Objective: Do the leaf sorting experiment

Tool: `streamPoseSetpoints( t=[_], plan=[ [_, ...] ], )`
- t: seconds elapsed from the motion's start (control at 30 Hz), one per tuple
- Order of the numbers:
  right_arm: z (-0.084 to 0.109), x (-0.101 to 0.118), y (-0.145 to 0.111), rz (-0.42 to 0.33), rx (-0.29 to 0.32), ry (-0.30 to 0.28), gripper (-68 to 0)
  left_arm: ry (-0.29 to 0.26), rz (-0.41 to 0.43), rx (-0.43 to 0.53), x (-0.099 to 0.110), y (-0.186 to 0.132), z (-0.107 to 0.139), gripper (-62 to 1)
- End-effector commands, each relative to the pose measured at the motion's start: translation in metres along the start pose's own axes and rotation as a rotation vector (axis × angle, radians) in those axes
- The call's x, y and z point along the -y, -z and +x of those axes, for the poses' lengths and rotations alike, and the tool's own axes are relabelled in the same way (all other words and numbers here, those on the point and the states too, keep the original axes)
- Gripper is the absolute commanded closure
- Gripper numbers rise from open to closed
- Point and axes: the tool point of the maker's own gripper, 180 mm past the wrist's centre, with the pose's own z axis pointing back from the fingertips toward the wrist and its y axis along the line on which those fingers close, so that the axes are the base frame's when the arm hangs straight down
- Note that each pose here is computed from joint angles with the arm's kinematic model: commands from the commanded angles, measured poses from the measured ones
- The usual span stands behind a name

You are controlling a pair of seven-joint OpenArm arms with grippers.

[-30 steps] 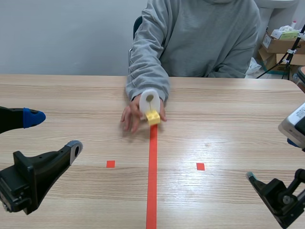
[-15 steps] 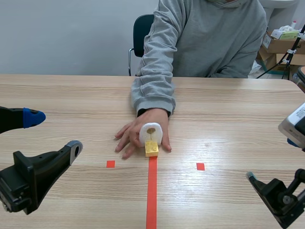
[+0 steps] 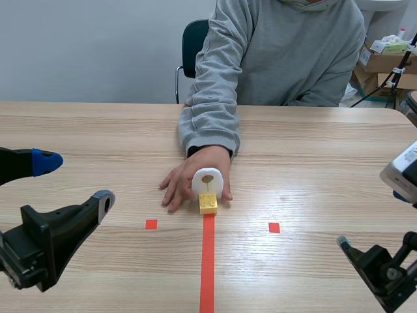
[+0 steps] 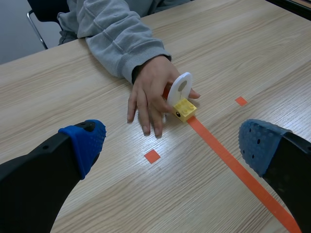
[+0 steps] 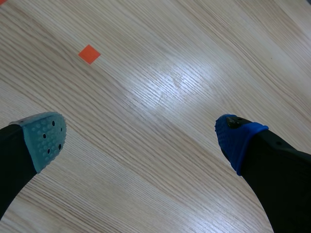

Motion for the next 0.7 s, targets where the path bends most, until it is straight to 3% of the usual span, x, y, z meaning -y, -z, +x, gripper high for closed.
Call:
streamPoseSetpoints(
  t=[0.0,0.67],
  plan=[
    [0.0082,0.0037,-0.0011,-0.010,0.022,-0.013,-64.0,-0.003,-0.007,0.034,0.0022,0.0010,0.0094,-58.5],
    [0.0045,0.0007,-0.0023,-0.003,0.012,-0.009,-64.0,-0.003,-0.007,0.032,0.0022,0.0010,0.0090,-58.5]
  ],
)
